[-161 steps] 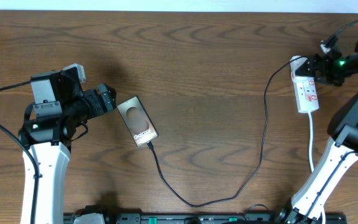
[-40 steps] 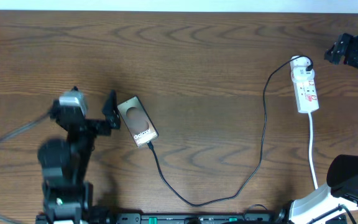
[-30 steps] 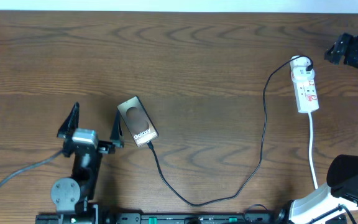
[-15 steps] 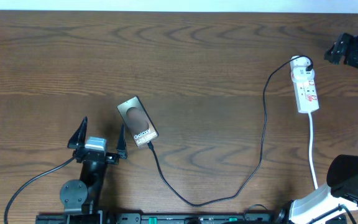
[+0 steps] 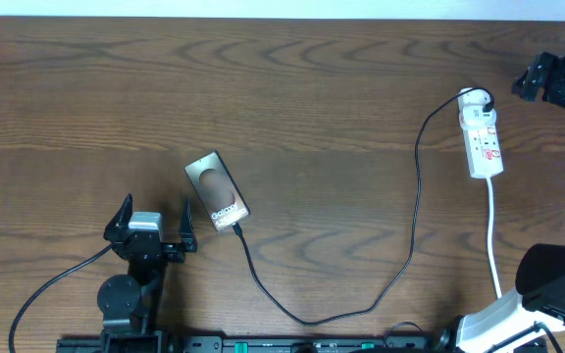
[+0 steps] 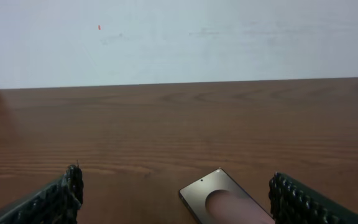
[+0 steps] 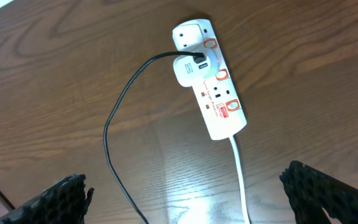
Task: Plug charger to phone and switch on socket
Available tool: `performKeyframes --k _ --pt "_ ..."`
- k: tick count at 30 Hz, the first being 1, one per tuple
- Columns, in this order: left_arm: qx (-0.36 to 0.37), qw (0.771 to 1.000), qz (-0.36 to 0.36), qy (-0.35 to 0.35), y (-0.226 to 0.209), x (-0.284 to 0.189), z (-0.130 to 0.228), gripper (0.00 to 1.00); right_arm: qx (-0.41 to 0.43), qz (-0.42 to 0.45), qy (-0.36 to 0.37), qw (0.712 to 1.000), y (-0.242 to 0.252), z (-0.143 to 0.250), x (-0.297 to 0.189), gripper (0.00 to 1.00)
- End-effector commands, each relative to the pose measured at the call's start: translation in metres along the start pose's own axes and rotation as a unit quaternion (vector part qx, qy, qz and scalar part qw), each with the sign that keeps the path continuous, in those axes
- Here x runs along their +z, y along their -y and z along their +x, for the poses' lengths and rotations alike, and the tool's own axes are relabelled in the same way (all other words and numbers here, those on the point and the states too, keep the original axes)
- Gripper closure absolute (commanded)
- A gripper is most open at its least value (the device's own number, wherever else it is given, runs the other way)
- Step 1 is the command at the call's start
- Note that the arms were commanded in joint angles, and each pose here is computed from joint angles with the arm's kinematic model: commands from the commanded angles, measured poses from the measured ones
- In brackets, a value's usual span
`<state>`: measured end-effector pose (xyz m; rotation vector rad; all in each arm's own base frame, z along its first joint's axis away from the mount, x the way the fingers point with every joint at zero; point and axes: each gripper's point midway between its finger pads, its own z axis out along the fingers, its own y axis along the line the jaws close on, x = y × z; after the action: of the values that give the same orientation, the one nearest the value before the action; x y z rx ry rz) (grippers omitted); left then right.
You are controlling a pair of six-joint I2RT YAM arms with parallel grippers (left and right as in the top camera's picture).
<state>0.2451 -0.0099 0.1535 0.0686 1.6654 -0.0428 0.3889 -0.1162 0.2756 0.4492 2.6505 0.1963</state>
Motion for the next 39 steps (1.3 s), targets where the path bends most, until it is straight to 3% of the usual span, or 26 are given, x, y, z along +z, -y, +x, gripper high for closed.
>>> performKeyframes --k 1,32,39 --pt "-0.008 1.0 -0.006 -0.023 -0.002 0.0 0.014 0.07 0.004 0.0 0.007 1.0 -0.003 -0.001 -0.006 0.01" --pt "-0.008 1.0 -0.006 -0.025 -0.002 0.0 0.015 0.07 0.004 0.0 0.007 1.0 -0.003 -0.001 -0.006 0.01" --pt "-0.008 1.0 -0.006 -0.025 -0.002 0.0 0.015 0.07 -0.022 0.002 0.06 0.998 -0.008 -0.024 -0.01 0.01"
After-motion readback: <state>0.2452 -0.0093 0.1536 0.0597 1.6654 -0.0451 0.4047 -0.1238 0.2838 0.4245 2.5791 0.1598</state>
